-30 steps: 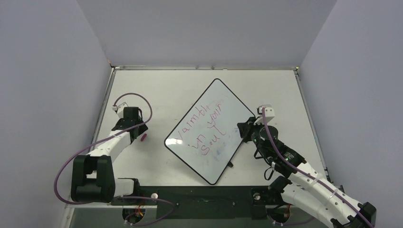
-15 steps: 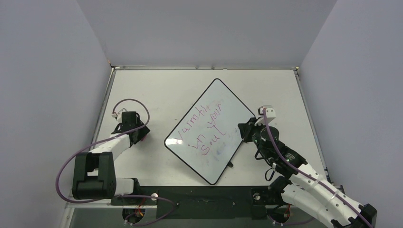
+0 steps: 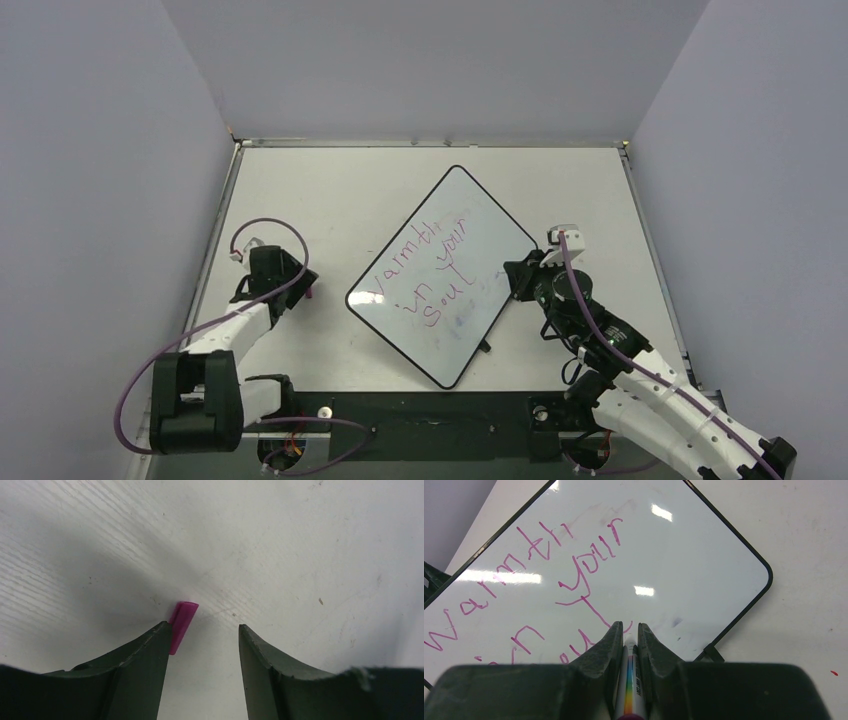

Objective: Write a sentence on the whiteboard
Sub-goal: Adjust the pen cap at the center of the board, then pick up the pen cap from the center of the board.

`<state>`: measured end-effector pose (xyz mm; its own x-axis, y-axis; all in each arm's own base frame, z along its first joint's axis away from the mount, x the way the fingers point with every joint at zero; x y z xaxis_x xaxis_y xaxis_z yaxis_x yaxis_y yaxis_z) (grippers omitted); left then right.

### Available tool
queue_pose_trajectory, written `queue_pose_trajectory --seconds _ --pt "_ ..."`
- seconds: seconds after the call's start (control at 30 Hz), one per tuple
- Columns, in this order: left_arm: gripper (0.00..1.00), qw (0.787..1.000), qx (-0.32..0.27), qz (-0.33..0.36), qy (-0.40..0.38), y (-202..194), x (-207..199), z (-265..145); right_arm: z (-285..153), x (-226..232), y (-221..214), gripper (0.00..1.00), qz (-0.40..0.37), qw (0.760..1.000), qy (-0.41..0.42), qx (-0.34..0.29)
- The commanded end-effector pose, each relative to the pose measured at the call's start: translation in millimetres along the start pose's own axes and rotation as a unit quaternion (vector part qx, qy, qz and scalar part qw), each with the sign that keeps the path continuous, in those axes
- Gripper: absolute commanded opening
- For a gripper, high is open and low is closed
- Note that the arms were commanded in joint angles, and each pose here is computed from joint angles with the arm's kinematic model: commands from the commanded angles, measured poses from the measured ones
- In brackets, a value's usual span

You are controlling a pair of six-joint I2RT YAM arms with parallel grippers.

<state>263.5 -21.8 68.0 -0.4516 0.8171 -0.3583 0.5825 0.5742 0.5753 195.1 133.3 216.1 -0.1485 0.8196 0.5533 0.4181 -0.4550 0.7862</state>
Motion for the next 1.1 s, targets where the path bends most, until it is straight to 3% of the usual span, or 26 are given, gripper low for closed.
queue_pose_trajectory --seconds 0.0,0.17,0.37,0.47,0.77,1.07 --pt "0.49 0.999 -0.025 -0.008 -0.046 7 -14 -17 -1 -2 6 0.00 0.003 1.000 -0.007 -0.014" --pt "0.49 0.999 -0.024 0.029 -0.017 6 -4 -19 0 1 6 0.00 0.006 1.000 -0.003 -0.012" --pt "0.43 0.988 -0.018 0.142 0.053 7 -6 -22 1 2 6 0.00 0.006 1.000 -0.001 -0.010" --pt "0.42 0.984 -0.020 0.163 0.063 11 -12 -19 2 2 6 0.00 0.006 1.000 -0.003 -0.010" --pt "0.41 0.978 0.002 0.171 0.115 15 -8 -9 1 0 7 0.00 0.000 1.000 -0.005 -0.011" --pt "0.38 0.975 0.038 0.185 0.114 7 -10 11 0 -2 7 0.00 -0.001 1.000 -0.010 -0.013"
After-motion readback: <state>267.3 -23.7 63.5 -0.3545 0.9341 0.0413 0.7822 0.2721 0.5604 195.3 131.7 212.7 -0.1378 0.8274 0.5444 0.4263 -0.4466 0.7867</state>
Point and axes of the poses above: each gripper's point midway between its finger pads, its own z axis out along the fingers, its own x axis along the line the jaws close on, y = z × x, the point moved 5 cm from there along -z, back along the fingers, and after that the axes turned 15 degrees about z, right-handed, at the moved point
